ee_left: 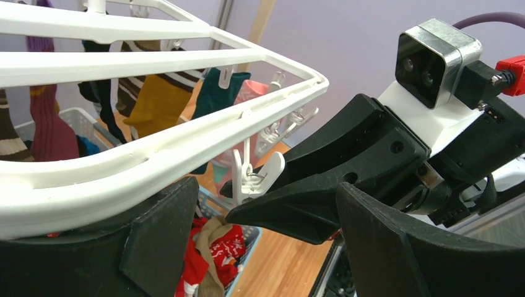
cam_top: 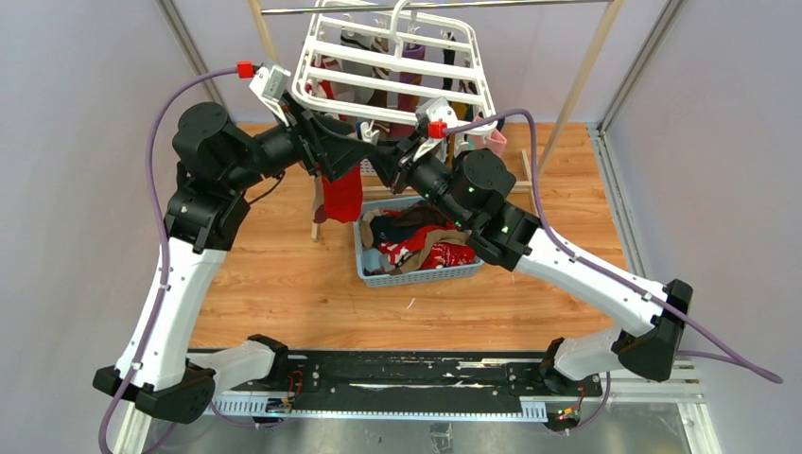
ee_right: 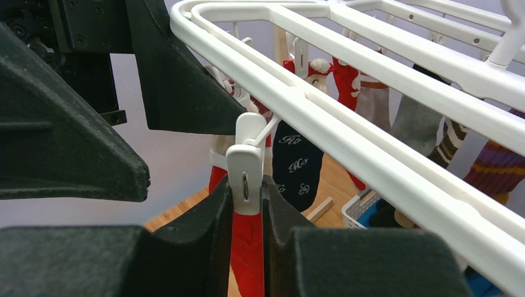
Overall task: Clip the socks to the hanger
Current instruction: Open the clamp at the hanger.
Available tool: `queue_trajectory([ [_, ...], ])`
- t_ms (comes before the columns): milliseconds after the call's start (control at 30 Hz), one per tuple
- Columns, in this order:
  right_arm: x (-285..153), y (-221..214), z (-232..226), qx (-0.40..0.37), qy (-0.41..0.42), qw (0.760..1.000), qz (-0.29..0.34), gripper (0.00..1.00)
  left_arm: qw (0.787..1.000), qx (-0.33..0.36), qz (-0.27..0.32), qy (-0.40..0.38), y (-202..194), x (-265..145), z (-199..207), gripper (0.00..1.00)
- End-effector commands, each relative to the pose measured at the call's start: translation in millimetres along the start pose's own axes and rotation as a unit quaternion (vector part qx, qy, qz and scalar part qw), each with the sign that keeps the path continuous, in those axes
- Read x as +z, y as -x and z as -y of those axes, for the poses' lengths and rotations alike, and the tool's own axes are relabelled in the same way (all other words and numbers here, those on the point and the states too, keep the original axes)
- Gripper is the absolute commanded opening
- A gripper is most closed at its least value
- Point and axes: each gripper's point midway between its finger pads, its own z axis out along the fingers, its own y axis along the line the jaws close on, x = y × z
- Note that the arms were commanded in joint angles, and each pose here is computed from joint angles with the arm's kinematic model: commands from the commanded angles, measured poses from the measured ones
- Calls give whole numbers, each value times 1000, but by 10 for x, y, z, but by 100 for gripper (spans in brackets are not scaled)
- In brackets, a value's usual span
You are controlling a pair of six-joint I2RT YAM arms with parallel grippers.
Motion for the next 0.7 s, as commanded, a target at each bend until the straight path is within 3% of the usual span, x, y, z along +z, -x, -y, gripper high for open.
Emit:
queue_trajectory([
  [0, 19, -69, -205, 10, 28, 999, -21, 0, 1000, 26, 12, -5, 113, 59, 27, 85],
  [267, 59, -107, -306, 9, 38, 999, -32, 0, 999, 40, 0, 9, 52, 118, -78, 81],
  [667, 112, -211, -403, 7, 39, 998, -47, 0, 999, 10, 31, 39, 113, 35, -102, 61],
])
